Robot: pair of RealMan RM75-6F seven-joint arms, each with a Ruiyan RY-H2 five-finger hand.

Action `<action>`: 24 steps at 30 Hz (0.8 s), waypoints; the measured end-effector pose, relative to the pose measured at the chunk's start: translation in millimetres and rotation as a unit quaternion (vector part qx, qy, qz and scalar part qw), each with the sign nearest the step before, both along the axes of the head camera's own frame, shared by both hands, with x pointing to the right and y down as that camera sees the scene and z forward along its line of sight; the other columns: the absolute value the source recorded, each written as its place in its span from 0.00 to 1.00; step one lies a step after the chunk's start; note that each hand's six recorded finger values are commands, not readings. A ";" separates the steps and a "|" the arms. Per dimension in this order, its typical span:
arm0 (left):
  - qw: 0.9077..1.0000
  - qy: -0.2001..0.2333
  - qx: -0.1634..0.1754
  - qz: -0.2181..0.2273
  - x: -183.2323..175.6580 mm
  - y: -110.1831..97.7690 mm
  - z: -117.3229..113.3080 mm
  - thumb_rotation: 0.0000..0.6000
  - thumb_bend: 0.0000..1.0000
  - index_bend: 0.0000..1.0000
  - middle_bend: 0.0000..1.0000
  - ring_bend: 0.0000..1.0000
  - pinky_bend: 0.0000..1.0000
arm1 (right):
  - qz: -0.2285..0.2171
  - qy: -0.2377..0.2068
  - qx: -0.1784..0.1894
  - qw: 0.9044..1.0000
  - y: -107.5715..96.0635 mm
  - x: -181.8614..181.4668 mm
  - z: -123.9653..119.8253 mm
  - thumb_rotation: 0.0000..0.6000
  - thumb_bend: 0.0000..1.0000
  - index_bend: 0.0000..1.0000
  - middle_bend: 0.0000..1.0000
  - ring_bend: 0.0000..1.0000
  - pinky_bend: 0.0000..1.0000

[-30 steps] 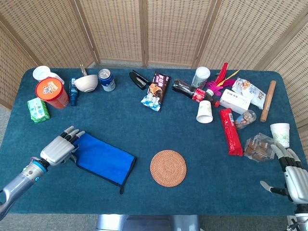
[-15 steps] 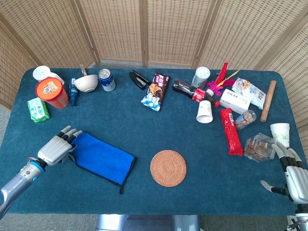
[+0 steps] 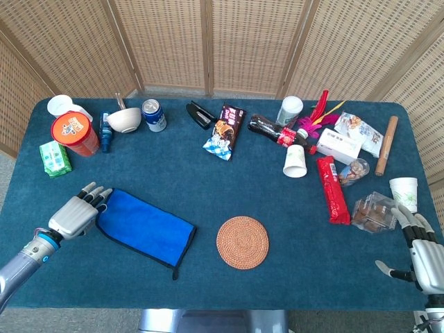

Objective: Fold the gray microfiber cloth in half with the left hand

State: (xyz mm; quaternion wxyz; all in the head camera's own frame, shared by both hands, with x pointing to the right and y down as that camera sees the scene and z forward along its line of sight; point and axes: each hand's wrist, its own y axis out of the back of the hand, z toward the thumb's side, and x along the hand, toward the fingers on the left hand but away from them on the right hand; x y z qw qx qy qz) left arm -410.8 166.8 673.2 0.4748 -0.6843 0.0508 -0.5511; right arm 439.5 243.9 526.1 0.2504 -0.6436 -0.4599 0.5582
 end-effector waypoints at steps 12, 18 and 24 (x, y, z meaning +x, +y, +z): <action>0.997 0.056 0.047 0.001 17.3 -3.9 -3.7 1.00 0.53 0.06 0.00 0.00 0.02 | -0.001 -0.001 0.001 1.000 0.2 -0.8 -0.4 1.00 0.00 0.00 0.00 0.00 0.00; 0.995 0.079 0.057 0.000 25.3 -1.2 -0.7 1.00 0.39 0.00 0.00 0.00 0.00 | 0.001 -0.003 0.003 1.000 -0.4 0.1 -2.0 1.00 0.00 0.00 0.00 0.00 0.00; 0.996 0.071 0.048 0.001 22.9 5.5 5.6 1.00 0.38 0.00 0.00 0.00 0.00 | 0.001 -0.006 0.004 1.000 -0.2 0.4 -3.2 1.00 0.00 0.00 0.00 0.00 0.00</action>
